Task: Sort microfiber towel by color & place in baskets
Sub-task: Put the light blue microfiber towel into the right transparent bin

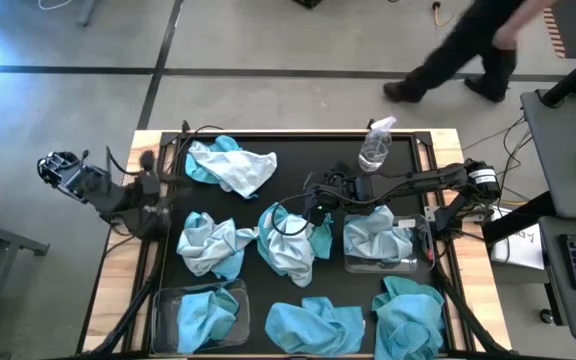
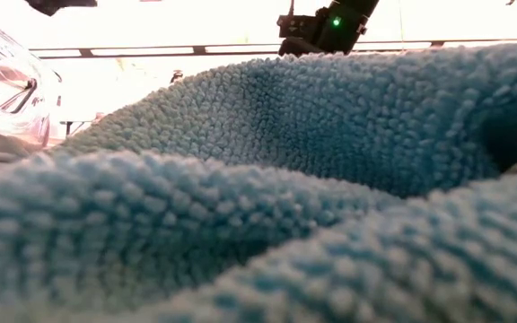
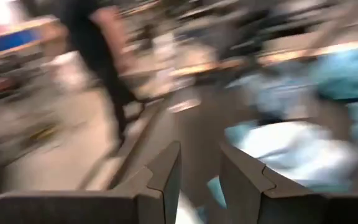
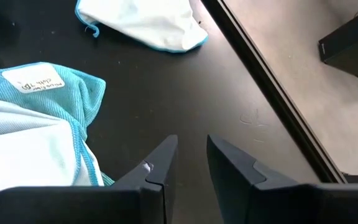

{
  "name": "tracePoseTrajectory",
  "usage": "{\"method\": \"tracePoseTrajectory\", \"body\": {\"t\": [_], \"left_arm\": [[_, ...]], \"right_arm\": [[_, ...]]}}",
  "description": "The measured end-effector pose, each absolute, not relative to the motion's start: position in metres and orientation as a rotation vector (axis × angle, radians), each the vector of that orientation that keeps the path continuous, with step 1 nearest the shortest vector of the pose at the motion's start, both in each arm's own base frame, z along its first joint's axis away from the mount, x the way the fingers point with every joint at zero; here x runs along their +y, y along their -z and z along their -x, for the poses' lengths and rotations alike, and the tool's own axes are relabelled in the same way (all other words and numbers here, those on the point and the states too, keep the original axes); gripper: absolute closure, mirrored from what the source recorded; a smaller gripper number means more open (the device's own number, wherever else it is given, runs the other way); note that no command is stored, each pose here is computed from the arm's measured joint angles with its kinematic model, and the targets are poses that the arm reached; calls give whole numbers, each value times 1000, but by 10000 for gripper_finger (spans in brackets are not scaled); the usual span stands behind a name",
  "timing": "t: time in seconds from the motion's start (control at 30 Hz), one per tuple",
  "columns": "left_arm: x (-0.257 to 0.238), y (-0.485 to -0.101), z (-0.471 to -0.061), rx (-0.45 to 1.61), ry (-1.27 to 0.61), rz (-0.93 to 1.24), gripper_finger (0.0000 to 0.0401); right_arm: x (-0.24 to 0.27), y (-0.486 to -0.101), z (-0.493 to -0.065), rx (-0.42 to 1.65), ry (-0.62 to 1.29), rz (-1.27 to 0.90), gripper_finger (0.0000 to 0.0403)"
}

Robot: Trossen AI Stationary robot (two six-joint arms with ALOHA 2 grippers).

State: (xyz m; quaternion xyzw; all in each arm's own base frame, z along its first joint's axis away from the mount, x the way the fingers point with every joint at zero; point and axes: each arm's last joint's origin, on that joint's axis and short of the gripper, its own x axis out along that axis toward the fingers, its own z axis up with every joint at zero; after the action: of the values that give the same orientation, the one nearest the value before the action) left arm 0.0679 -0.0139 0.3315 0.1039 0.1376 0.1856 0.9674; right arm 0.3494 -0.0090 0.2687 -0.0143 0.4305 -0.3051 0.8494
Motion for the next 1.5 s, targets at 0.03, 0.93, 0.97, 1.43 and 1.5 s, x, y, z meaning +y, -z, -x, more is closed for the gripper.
{"method": "tracePoseTrajectory", "body": {"t": [0.03,0.93,0.97,1.43,1.5], "left_arm": [[-11,-329,-66,292,-468,-221,314],[-26,-298,-89,497,-465,-292,314],[-27,-298,-91,505,-465,-301,314],[-15,-297,-92,510,-643,-279,314],[-10,-298,-93,524,-666,-267,314]], "right_arm": [[-9,-269,-349,907,643,30,321],[-9,-245,-341,971,666,21,321],[-9,-244,-340,973,667,20,321],[-9,-243,-340,974,667,20,321],[-9,-244,-340,974,666,22,321]]}}
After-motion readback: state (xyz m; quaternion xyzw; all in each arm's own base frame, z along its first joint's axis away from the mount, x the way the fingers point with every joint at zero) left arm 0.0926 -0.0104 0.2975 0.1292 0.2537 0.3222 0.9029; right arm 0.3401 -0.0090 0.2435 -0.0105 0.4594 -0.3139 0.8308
